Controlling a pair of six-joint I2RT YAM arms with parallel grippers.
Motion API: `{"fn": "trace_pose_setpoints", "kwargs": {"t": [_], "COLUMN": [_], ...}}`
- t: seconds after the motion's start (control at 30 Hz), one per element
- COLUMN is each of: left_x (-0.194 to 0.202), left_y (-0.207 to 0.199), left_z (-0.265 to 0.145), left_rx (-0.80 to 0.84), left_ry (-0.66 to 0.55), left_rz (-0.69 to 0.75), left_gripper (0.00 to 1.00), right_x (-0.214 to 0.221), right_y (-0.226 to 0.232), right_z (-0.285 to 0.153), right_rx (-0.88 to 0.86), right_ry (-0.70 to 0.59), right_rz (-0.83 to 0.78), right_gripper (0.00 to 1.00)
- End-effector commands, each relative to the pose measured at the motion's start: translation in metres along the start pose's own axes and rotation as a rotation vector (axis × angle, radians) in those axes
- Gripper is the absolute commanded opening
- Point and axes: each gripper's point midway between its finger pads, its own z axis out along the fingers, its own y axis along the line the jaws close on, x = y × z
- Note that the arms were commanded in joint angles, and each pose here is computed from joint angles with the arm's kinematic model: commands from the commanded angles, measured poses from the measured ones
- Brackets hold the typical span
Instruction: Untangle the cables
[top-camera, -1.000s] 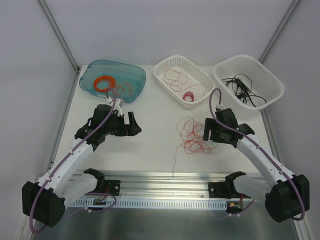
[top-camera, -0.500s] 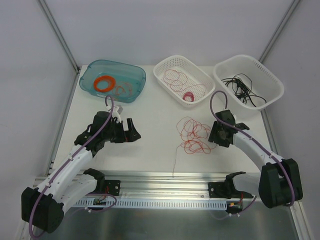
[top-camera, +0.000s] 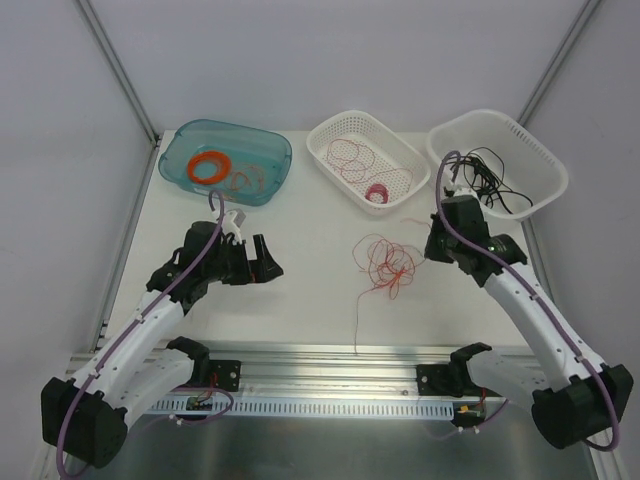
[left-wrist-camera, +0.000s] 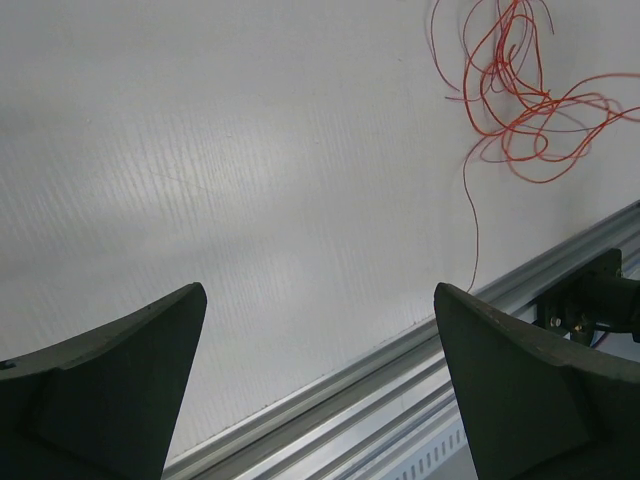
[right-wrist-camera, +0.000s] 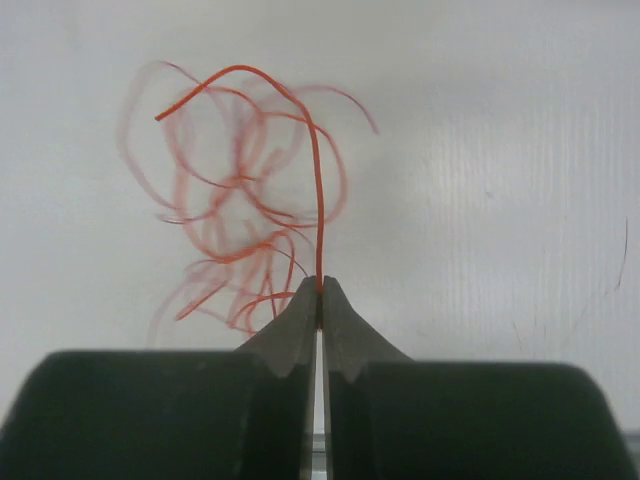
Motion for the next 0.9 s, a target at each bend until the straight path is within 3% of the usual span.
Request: {"fn": "trace_pose_setpoints", "kwargs": {"t": [0.0,0.1,0.3,0.57,0.87], "left_x": [-0.019,-0.024,-0.033,-0.046,-0.049], "left_y": [-0.02,-0.025,-0.038,-0.072,-0.122], "left_z": [-0.006,-0.008,-0.018,-0.045,-0.055], "left_rx": [0.055,0.064,0.112,0.239,0.394], "left_ry": [-0.037,-0.051,-0.077,-0.14,-0.202], "left_rz": [0.018,0.026,0.058,0.177,0.292], "left_gripper": [0.99,0.99,0.99,0.99,0.98], "right_x": [-0.056,-0.092,-0.113,-0.078,-0.062], "right_y": [0.035,0.073,0.151,0.189,0.234], "right_z": [-0.072,-0.131,-0.212,-0.161,-0.144], "right_rx": [-0.152,-0.322,-0.751,-0.75,-0.806], "right_ry": [-0.176,-0.3,-0.44,-0.218,-0.122], "right_rz": [-0.126,-0.202,-0.255,-0.208,-0.094], "right_gripper": [0.01,0.01,0.01,0.01,0.01]}}
